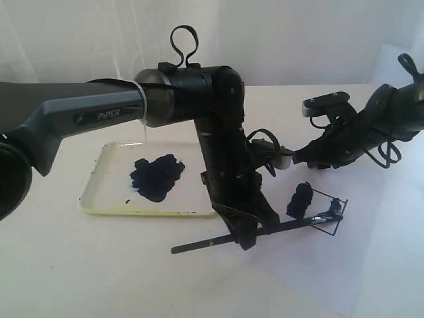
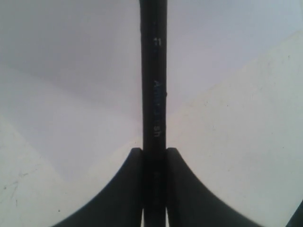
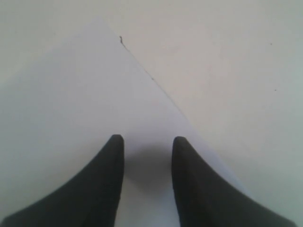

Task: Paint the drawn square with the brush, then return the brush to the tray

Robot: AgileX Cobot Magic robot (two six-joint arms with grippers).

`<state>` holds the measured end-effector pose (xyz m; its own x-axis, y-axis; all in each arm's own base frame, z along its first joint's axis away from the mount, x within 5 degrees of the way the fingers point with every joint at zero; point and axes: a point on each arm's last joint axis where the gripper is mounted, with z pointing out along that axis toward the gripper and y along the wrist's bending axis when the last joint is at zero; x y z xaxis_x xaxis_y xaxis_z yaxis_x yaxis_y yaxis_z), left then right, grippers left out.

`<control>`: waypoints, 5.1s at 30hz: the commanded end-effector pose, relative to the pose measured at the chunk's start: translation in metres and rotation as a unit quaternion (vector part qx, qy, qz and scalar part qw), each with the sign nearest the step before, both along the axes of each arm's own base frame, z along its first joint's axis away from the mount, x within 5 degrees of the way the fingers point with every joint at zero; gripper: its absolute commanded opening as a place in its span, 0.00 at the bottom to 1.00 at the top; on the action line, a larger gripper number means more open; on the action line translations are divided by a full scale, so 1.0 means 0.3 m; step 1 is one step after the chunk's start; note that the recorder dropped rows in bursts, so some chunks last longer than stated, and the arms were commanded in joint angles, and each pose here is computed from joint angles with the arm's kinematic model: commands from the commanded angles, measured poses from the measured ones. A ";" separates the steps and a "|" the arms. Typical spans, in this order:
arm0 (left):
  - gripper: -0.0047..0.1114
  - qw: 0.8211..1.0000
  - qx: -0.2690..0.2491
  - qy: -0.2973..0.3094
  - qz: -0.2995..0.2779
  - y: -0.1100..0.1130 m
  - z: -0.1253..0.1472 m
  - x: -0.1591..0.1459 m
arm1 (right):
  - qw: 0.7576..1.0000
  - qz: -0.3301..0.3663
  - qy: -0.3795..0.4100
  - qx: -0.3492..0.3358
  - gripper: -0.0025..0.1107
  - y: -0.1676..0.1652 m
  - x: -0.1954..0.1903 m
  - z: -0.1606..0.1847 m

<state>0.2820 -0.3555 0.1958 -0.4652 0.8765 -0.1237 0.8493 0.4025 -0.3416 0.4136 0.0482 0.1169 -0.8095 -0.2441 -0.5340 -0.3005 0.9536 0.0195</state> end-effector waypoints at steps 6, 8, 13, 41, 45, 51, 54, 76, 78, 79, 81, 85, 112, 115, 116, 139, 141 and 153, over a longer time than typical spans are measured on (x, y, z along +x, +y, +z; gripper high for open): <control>0.04 0.999 -0.029 -0.040 0.010 -0.023 0.008 0.019 | 1.000 0.002 0.015 0.002 0.32 -0.005 -0.006 -0.015; 0.04 0.998 -0.032 -0.044 0.013 -0.022 0.008 0.024 | 1.000 0.002 0.015 0.002 0.32 -0.005 -0.006 -0.015; 0.04 0.997 -0.043 -0.056 0.019 -0.029 0.009 0.032 | 1.000 0.002 0.015 0.002 0.32 -0.005 -0.006 -0.015; 0.04 0.997 -0.054 -0.053 -0.002 -0.032 0.005 0.026 | 1.000 0.002 0.017 0.002 0.32 -0.005 -0.007 -0.016; 0.04 0.997 -0.055 -0.056 0.001 -0.032 -0.003 0.028 | 1.000 0.003 0.018 0.003 0.32 -0.005 -0.008 -0.016; 0.04 0.997 -0.052 -0.053 0.000 -0.030 -0.009 0.025 | 1.000 0.003 0.020 0.003 0.32 -0.004 -0.009 -0.017; 0.04 0.997 -0.051 -0.050 0.005 -0.027 -0.028 0.021 | 1.000 0.003 0.020 0.003 0.32 -0.004 -0.009 -0.017; 0.04 0.999 -0.011 0.006 -0.040 0.001 -0.006 -0.015 | 1.000 0.003 0.019 0.003 0.32 -0.004 -0.008 -0.016; 0.04 0.999 -0.006 0.010 -0.042 0.004 -0.006 -0.018 | 1.000 0.004 0.020 0.003 0.32 -0.004 -0.009 -0.017; 0.04 0.999 -0.003 0.014 -0.044 0.006 -0.006 -0.020 | 1.000 0.004 0.020 0.003 0.32 -0.004 -0.009 -0.017; 0.04 0.999 0.001 0.019 -0.046 0.009 -0.006 -0.023 | 1.000 0.004 0.020 0.003 0.32 -0.004 -0.009 -0.017; 0.04 0.998 0.015 0.036 -0.054 0.018 -0.005 -0.033 | 1.000 0.003 0.019 0.003 0.32 -0.004 -0.008 -0.017; 0.04 0.998 0.031 0.000 -0.060 0.050 0.050 -0.025 | 1.000 0.004 0.020 0.002 0.32 -0.004 -0.009 -0.017; 0.04 0.998 0.031 -0.001 -0.061 0.050 0.051 -0.025 | 1.000 0.004 0.020 0.002 0.32 -0.004 -0.009 -0.017; 0.04 0.998 0.033 -0.003 -0.061 0.052 0.051 -0.024 | 1.000 0.004 0.020 0.002 0.32 -0.004 -0.009 -0.017; 0.04 0.996 0.051 -0.023 -0.065 0.077 0.070 -0.026 | 1.000 0.004 0.020 0.002 0.32 -0.004 -0.009 -0.017; 0.04 0.996 0.047 -0.027 -0.065 0.080 0.084 -0.029 | 1.000 0.004 0.020 0.002 0.32 -0.004 -0.009 -0.017; 0.04 0.997 0.047 -0.029 -0.059 0.082 0.096 -0.030 | 1.000 0.004 0.020 0.002 0.32 -0.004 -0.009 -0.017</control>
<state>0.2805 -0.3386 0.2197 -0.3580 0.9235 -0.1374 0.9214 0.3256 -0.2122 0.4133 0.0483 0.1168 -0.8110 -0.2447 -0.5314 -0.3016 0.9532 0.0213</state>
